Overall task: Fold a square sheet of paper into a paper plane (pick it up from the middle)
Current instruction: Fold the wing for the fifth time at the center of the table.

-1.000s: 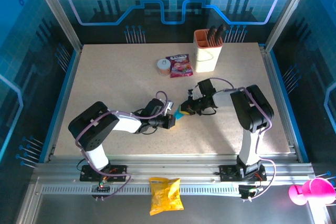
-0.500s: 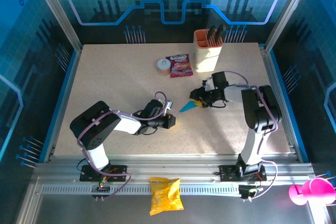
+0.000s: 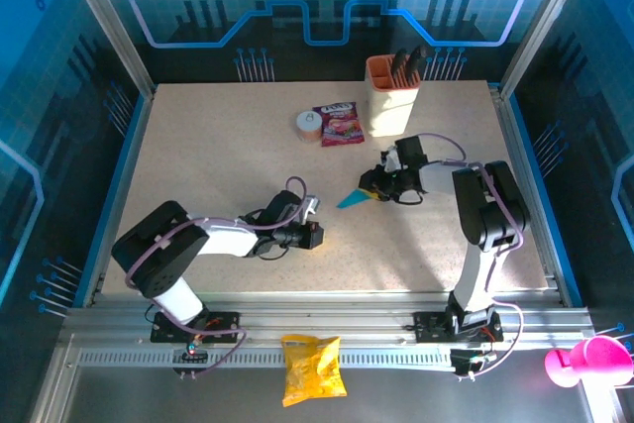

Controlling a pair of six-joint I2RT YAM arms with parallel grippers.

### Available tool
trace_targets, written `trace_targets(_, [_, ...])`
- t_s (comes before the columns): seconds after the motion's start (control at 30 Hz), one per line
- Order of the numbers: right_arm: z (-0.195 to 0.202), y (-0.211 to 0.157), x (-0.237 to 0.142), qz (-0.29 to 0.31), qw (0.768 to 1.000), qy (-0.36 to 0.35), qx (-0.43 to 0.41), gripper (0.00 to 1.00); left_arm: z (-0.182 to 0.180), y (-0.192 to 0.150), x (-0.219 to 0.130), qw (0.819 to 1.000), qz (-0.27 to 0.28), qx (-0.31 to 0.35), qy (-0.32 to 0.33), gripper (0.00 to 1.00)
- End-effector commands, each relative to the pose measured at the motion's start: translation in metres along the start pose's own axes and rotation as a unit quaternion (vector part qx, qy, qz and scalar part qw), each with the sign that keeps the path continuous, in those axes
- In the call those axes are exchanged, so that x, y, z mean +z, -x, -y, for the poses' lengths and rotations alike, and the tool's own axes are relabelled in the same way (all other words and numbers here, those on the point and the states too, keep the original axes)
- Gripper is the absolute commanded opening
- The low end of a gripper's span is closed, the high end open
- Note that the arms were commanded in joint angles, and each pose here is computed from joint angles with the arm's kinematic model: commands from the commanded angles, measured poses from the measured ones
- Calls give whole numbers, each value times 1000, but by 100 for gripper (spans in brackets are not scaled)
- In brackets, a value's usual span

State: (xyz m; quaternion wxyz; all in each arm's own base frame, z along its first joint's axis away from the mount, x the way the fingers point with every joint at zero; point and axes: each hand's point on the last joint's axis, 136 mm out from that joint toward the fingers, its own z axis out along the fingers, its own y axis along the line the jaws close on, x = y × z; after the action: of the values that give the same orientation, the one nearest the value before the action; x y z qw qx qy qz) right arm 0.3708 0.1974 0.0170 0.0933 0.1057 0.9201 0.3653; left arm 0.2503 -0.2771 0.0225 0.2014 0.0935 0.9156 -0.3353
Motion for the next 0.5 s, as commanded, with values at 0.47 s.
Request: trace_targets(0.47, [8, -146, 59, -141, 986, -89, -1, 0, 22, 15, -18, 999, -12, 32, -6, 0])
